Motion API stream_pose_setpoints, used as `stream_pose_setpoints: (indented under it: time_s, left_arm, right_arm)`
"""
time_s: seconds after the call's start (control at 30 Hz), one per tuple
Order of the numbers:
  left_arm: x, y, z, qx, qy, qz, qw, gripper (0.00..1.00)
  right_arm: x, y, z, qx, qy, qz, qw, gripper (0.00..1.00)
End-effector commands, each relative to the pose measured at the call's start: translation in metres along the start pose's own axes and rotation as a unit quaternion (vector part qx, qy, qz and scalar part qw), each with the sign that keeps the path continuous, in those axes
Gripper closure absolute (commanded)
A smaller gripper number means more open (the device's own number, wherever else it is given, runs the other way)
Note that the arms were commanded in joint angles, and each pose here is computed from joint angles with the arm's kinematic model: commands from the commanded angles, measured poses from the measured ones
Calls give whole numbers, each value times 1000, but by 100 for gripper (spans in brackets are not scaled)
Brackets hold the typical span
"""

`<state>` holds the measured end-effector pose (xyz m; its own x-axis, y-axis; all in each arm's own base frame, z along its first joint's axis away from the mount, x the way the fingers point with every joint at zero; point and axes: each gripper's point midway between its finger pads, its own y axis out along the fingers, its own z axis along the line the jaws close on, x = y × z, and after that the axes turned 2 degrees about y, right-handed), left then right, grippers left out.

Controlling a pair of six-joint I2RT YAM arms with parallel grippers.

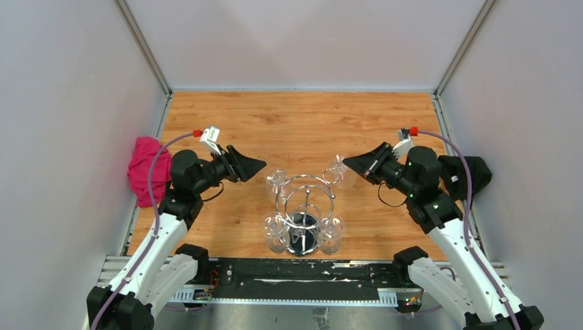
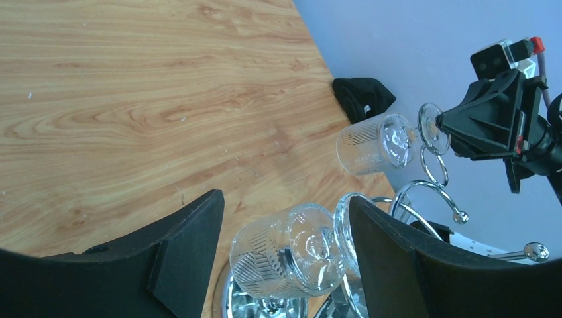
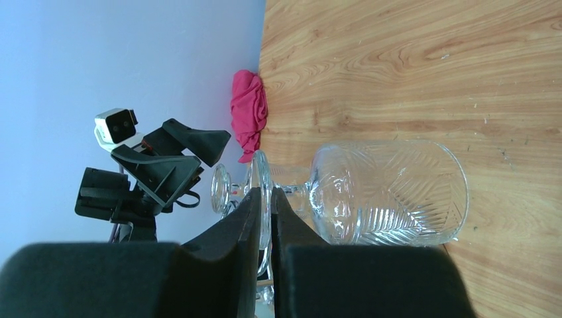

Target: Take the wine glass off the wine glass rack

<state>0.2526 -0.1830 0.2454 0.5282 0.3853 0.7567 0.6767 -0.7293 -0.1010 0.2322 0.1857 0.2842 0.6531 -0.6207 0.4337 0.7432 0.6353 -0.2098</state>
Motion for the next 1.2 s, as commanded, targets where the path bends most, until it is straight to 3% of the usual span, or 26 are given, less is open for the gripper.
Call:
stream_pose_setpoints:
  time_s: [0.0,0.37,0.73,0.97,1.17]
  left_arm:
    - [-3,0,-1,-5,7,8,1000,25]
    - [18,13,-2,2,15,-2,1000,21]
    - [64,49,-11,-28,34,-26,999,21]
    - [93,73,-48,-172,45,-52,983,21]
    - [124,71,-78,-351,-21,-101,931,23]
  right_arm:
    - [12,1,7,9,-23,-29,999,100]
    - [60,13,17,-35,-94,-70,992,100]
    - [102,46,59,18,-121,-79,989,100]
    - [123,70,115,158,-72,-51,983,100]
    - [133,74,144,212,-75,-37,974,100]
